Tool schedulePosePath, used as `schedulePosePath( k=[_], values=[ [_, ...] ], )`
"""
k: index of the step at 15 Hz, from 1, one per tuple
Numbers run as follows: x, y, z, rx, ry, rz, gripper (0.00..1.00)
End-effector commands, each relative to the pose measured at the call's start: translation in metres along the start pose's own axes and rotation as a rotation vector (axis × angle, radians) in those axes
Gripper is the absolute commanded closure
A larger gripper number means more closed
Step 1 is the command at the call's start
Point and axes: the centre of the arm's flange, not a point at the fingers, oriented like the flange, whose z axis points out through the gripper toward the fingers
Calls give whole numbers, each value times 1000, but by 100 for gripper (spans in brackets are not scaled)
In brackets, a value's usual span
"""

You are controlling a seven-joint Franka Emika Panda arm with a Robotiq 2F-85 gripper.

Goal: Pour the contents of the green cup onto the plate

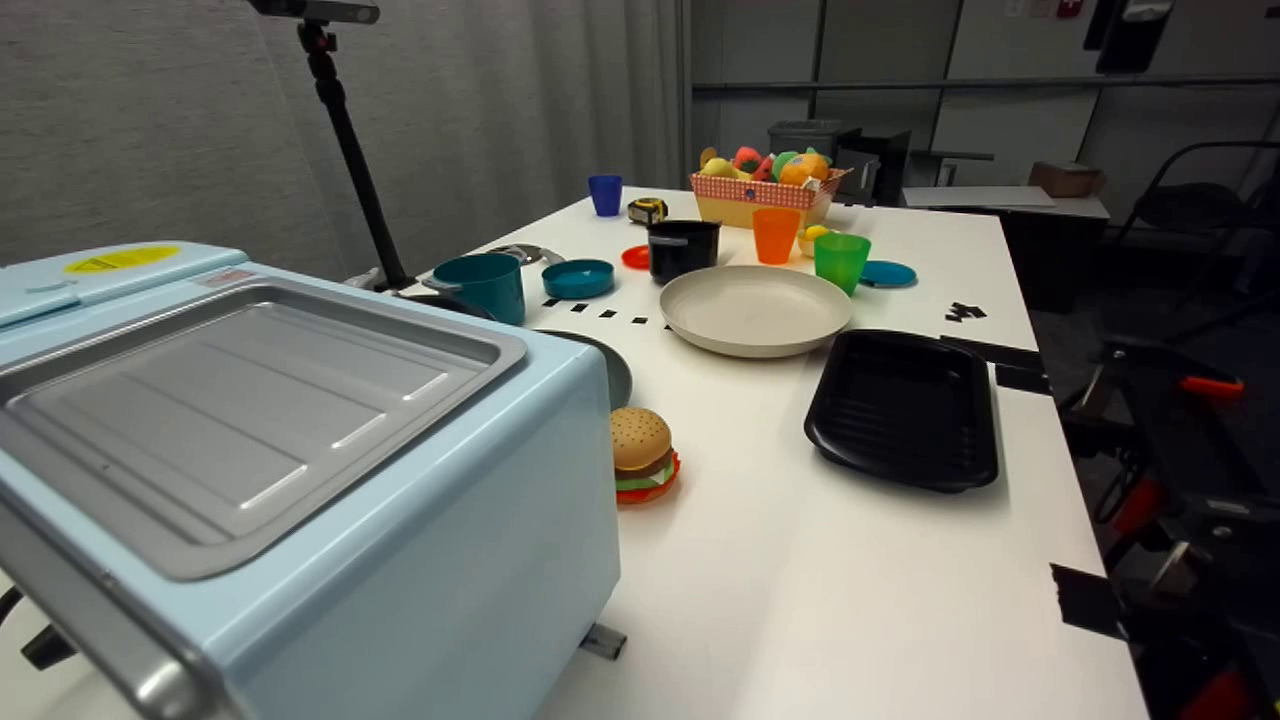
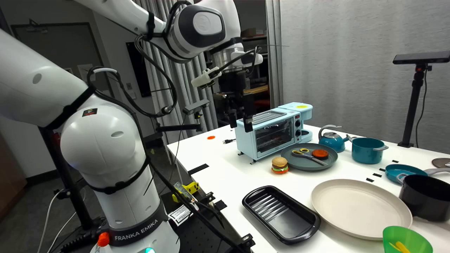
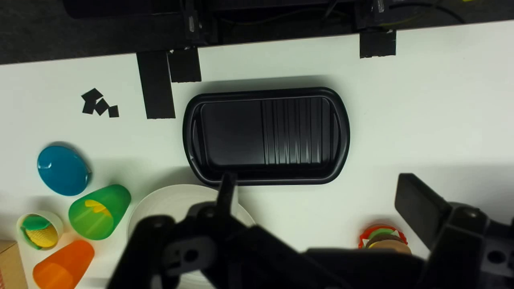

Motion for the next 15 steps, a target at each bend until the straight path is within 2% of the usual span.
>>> schedulePosePath(
  k=[1, 6, 15],
  values=[
    [3, 0, 1, -1, -2, 7, 0],
    [27, 17, 15, -20, -8, 63, 0],
    [80, 106, 67, -74, -34, 280, 0]
  ],
)
